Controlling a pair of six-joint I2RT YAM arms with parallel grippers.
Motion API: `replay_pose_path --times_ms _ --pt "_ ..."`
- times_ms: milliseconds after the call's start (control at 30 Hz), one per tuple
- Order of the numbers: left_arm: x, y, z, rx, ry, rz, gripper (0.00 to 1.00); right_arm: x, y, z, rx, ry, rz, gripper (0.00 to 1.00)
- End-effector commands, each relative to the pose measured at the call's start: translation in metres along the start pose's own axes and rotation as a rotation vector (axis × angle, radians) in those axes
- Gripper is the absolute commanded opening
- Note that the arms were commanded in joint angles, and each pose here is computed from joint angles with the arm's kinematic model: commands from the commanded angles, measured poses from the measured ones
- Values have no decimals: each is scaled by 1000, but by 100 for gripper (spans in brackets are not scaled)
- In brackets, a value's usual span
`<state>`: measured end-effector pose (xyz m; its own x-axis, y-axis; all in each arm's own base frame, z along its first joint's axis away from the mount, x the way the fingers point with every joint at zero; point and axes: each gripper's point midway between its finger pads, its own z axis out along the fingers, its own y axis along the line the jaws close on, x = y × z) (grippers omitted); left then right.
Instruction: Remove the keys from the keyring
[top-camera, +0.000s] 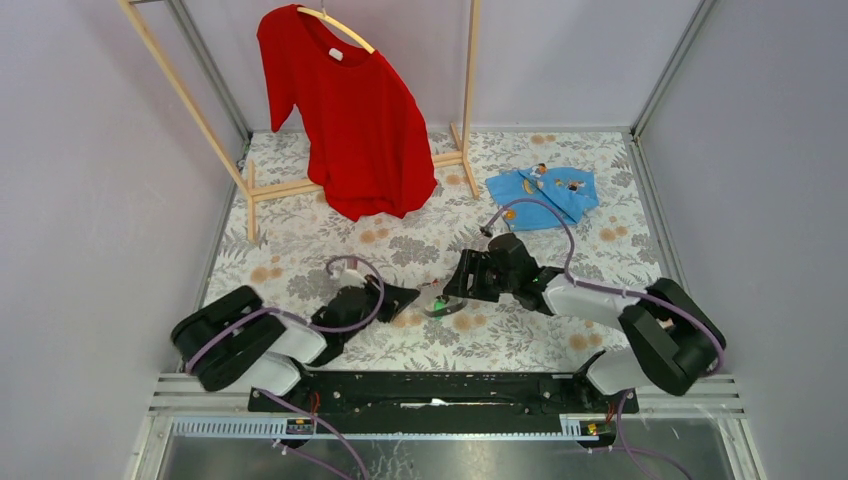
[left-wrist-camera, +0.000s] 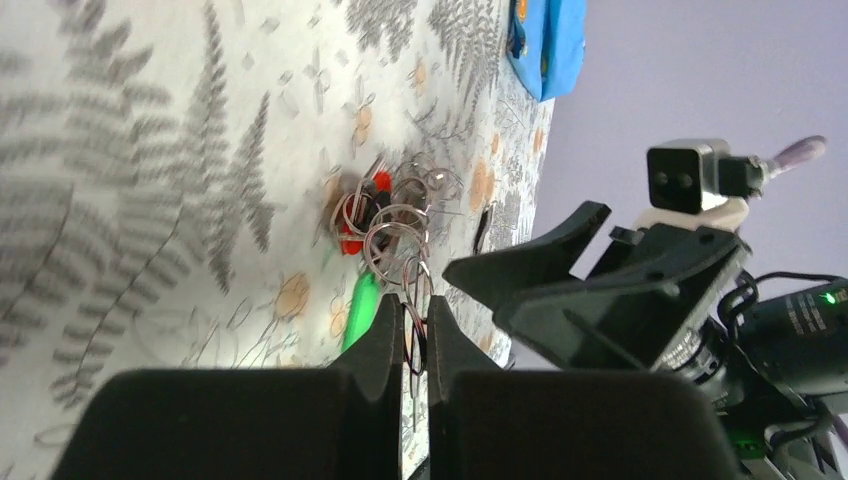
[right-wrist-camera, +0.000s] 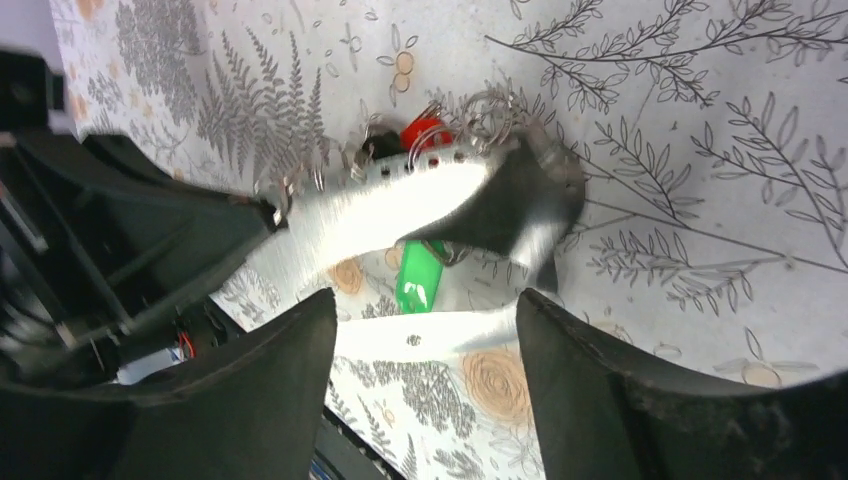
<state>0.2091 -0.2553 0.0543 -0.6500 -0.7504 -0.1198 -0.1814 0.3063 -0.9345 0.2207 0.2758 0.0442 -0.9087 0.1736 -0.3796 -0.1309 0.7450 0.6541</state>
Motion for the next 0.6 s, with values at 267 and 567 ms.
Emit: replay_pose_path --times_ms 267,567 --pt "11 -59 -27 56 626 575 0 -46 70 -88 -143 -164 -436 95" --pt "25 -100 -59 213 857 736 0 -19 93 -130 -276 -60 -568 98"
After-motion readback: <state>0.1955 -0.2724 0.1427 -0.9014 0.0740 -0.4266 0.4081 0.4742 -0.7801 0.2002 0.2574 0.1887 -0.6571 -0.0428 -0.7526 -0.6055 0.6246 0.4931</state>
